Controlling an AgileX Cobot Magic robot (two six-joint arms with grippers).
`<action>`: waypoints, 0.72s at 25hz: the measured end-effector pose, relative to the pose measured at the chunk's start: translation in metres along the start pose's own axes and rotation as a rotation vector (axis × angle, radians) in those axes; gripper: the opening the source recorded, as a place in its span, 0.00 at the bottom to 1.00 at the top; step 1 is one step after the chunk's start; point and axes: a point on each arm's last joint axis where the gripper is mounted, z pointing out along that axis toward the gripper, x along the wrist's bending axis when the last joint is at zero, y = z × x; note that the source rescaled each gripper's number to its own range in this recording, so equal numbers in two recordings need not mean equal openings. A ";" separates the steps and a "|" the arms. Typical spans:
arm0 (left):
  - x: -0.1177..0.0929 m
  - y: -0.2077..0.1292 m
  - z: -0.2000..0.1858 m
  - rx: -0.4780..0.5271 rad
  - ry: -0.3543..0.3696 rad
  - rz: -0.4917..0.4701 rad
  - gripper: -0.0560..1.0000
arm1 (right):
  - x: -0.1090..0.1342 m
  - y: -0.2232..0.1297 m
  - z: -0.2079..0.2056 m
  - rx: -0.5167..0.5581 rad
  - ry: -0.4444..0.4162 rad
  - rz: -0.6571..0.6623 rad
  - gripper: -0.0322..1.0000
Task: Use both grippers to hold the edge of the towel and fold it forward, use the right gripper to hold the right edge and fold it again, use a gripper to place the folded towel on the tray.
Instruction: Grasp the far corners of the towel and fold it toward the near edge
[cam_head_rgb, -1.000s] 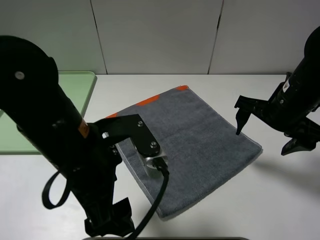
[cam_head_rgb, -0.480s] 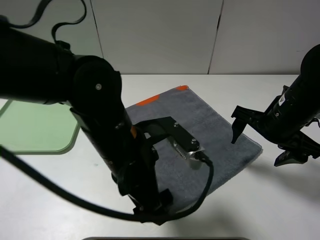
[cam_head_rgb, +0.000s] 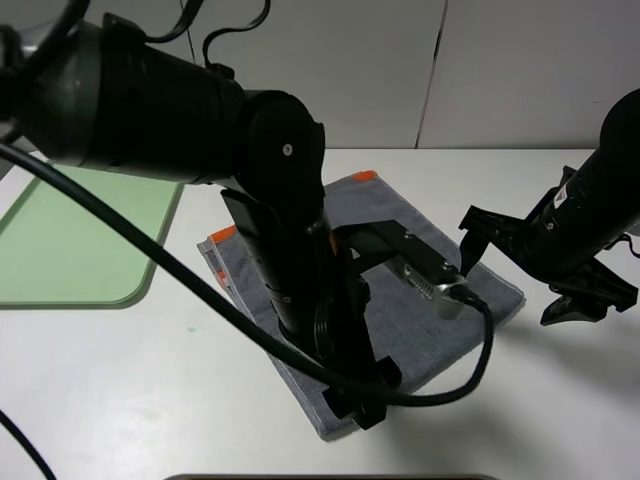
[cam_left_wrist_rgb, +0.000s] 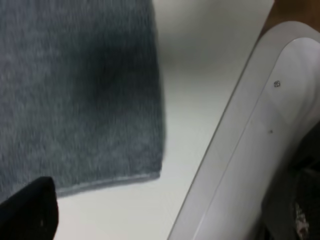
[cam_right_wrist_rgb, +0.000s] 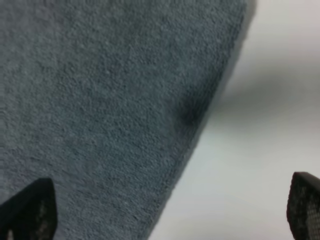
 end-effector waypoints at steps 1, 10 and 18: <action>-0.002 0.000 0.003 0.012 -0.002 0.008 0.93 | 0.000 0.000 0.000 0.000 0.000 -0.002 1.00; -0.016 -0.003 0.029 0.117 0.062 0.013 0.93 | -0.001 -0.002 0.022 0.069 -0.057 -0.001 1.00; -0.015 0.000 0.044 0.124 0.083 -0.006 0.93 | -0.003 -0.002 0.038 0.106 -0.098 0.001 1.00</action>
